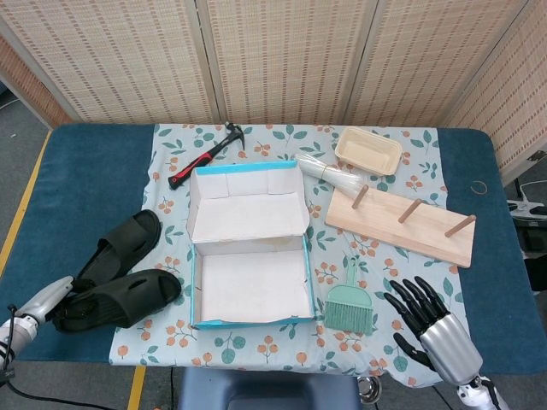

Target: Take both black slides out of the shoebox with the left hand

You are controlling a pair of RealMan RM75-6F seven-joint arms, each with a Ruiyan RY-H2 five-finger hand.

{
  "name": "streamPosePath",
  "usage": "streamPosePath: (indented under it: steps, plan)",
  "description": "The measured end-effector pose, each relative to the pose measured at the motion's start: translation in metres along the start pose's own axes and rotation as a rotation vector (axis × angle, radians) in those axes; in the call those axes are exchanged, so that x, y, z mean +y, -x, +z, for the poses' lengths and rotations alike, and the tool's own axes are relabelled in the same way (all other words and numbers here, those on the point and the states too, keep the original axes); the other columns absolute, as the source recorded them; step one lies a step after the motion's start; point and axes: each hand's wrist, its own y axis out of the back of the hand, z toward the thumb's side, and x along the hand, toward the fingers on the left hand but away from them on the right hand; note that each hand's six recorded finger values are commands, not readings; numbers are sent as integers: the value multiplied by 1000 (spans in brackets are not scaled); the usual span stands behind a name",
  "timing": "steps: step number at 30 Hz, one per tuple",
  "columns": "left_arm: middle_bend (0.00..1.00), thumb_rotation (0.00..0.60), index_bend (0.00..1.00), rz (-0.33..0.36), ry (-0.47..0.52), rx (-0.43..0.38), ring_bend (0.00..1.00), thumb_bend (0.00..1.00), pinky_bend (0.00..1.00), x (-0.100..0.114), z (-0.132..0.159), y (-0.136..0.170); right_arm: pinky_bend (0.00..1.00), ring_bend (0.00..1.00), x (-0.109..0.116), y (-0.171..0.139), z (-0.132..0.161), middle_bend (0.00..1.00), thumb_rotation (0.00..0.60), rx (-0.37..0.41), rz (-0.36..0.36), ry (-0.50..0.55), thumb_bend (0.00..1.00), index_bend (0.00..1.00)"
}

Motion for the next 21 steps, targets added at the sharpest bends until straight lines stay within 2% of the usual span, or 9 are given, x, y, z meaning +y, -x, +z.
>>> streamPosePath:
  steps: [1, 2, 3, 5, 11, 21]
  plan:
    - [82, 600, 93, -16, -11, 4, 46, 528, 185, -3, -1, -1, 0, 0, 0, 0, 0, 0, 600, -1, 2, -1, 237, 0]
    - [28, 600, 28, -26, -22, 5, 10, 506, 177, -5, -2, -2, 0, 0, -1, 0, 0, 0, 600, -2, 7, -2, 237, 0]
    - [7, 600, 5, -28, -33, 0, 1, 493, 170, -7, -3, -4, 0, 0, -2, 0, 0, 0, 600, -3, 13, -3, 237, 0]
    - [0, 600, 0, -9, -37, -17, 0, 460, 154, -7, -3, -8, 0, 0, -4, -1, 1, 0, 600, -3, 28, -1, 237, 0]
    - [0, 600, 0, 113, -94, -96, 0, 408, 96, -1, 2, -21, 0, 0, -4, -2, 2, 0, 600, -4, 37, -14, 237, 0]
    - [0, 600, 0, 354, -134, -188, 0, 427, 76, 15, 17, -17, 0, 0, -6, -3, 2, 0, 600, -20, 60, -35, 237, 0]
